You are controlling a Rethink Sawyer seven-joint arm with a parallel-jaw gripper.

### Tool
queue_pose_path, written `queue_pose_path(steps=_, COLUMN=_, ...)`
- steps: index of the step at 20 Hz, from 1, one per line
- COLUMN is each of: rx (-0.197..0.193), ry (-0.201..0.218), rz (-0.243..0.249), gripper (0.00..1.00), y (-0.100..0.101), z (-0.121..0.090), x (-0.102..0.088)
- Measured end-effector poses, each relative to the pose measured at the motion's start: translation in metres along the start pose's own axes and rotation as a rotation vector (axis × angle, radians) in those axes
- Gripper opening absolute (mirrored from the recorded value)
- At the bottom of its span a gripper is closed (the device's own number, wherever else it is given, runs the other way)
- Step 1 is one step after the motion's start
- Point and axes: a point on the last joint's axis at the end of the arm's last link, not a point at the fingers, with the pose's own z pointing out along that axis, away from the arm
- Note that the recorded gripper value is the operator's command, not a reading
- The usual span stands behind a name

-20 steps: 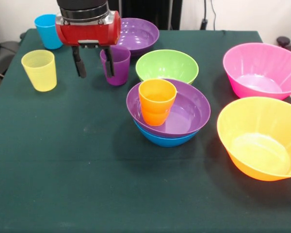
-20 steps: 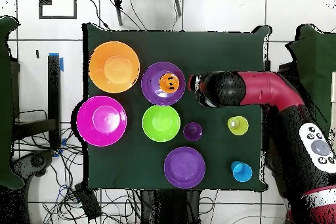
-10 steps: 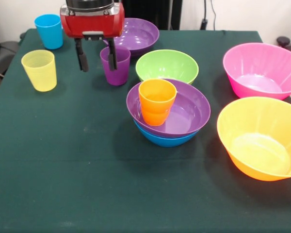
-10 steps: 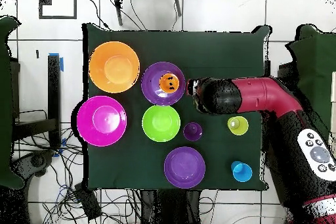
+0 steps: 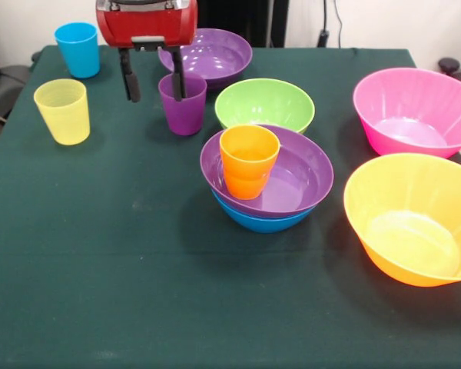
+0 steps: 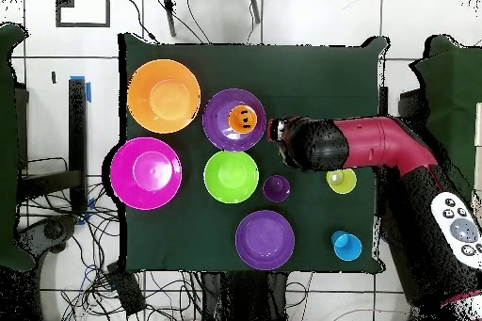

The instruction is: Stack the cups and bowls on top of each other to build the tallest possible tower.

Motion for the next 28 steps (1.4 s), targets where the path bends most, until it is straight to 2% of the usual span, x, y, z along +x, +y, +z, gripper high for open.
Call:
queue_pose_path(steps=5, rx=0.000, ry=0.006, rz=-0.002, gripper=1.00, y=-0.0010, z=0.0013, x=0.0047)
queue_pose_path(steps=13, rx=-0.002, ry=-0.023, rz=-0.007, gripper=1.00, y=-0.0006, z=0.0018, x=0.0017)
queue_pose_path(steps=20, rx=0.000, ry=-0.026, rz=-0.010, gripper=1.00, y=-0.0009, z=0.0021, x=0.0018)
queue_pose_path(steps=28, rx=0.017, ry=-0.050, rz=-0.047, gripper=1.00, y=0.0018, z=0.0056, x=0.0015)
